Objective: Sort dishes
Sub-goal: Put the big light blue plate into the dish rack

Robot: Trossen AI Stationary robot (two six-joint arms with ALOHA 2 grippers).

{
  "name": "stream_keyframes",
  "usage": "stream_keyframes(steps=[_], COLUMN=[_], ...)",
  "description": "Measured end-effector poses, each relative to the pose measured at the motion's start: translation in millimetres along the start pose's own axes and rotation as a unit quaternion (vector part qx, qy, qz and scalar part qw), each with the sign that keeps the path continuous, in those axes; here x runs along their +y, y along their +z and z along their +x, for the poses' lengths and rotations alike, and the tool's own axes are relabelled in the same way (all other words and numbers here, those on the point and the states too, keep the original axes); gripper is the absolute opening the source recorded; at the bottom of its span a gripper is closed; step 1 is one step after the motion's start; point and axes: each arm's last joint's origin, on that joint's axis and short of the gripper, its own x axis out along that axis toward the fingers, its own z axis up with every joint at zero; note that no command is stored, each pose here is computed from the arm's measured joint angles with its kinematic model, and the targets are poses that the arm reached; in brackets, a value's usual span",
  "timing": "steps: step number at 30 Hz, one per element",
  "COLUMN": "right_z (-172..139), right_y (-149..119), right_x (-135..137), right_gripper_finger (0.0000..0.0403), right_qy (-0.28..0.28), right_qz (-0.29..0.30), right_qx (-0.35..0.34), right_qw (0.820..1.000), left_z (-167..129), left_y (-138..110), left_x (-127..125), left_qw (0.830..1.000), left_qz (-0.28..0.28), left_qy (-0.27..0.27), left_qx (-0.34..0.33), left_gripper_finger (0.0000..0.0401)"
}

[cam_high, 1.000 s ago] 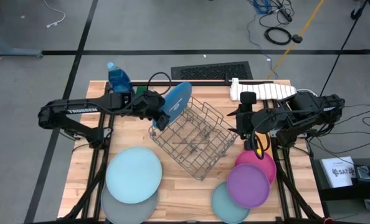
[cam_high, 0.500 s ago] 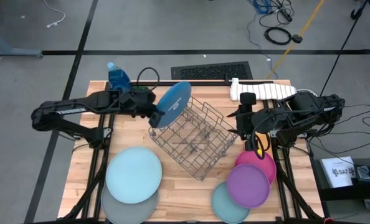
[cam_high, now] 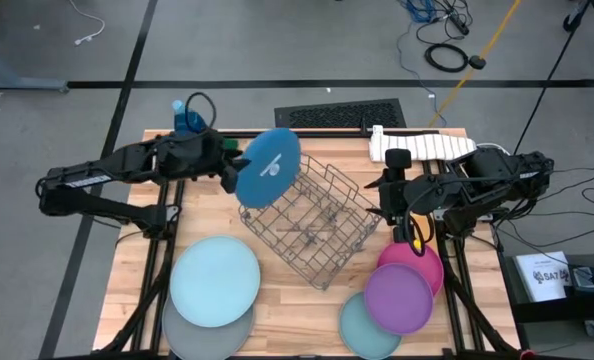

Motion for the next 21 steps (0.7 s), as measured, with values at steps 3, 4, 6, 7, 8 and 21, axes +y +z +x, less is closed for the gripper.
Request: stream_keyframes(steps=[3, 4, 6, 7, 8, 21], right_z=[0, 0, 0, 0, 0, 0], right_y=[0, 0, 0, 0, 0, -5], right_x=[0, 0, 0, 0, 0, 1], right_gripper_finger=[0.0217, 0.0217, 0.0217, 0.0217, 0.0217, 0.0217], right_qy=[0.0, 0.0, 0.0, 0.0, 0.0, 0.011], right_qz=[0.0, 0.0, -0.001, 0.0, 0.002, 0.003], right_qx=[0.0, 0.0, 0.0, 0.0, 0.0, 0.023], right_qw=[1.0, 1.0, 1.0, 1.0, 1.0, 1.0], left_z=[-1, -1, 1, 1, 0, -13], left_y=[2, 2, 0, -3, -6, -91], left_x=[0, -1, -2, -3, -4, -42], left_qw=[1.0, 1.0, 0.999, 0.999, 0.997, 0.909], left_qz=[0.012, 0.016, 0.026, 0.031, 0.042, 0.187], left_qy=[-0.004, -0.006, -0.023, -0.038, -0.057, -0.123], left_qx=[-0.01, -0.007, 0.007, 0.023, 0.045, 0.352], left_gripper_finger=[0.0178, 0.0178, 0.0178, 0.0178, 0.0178, 0.0141])
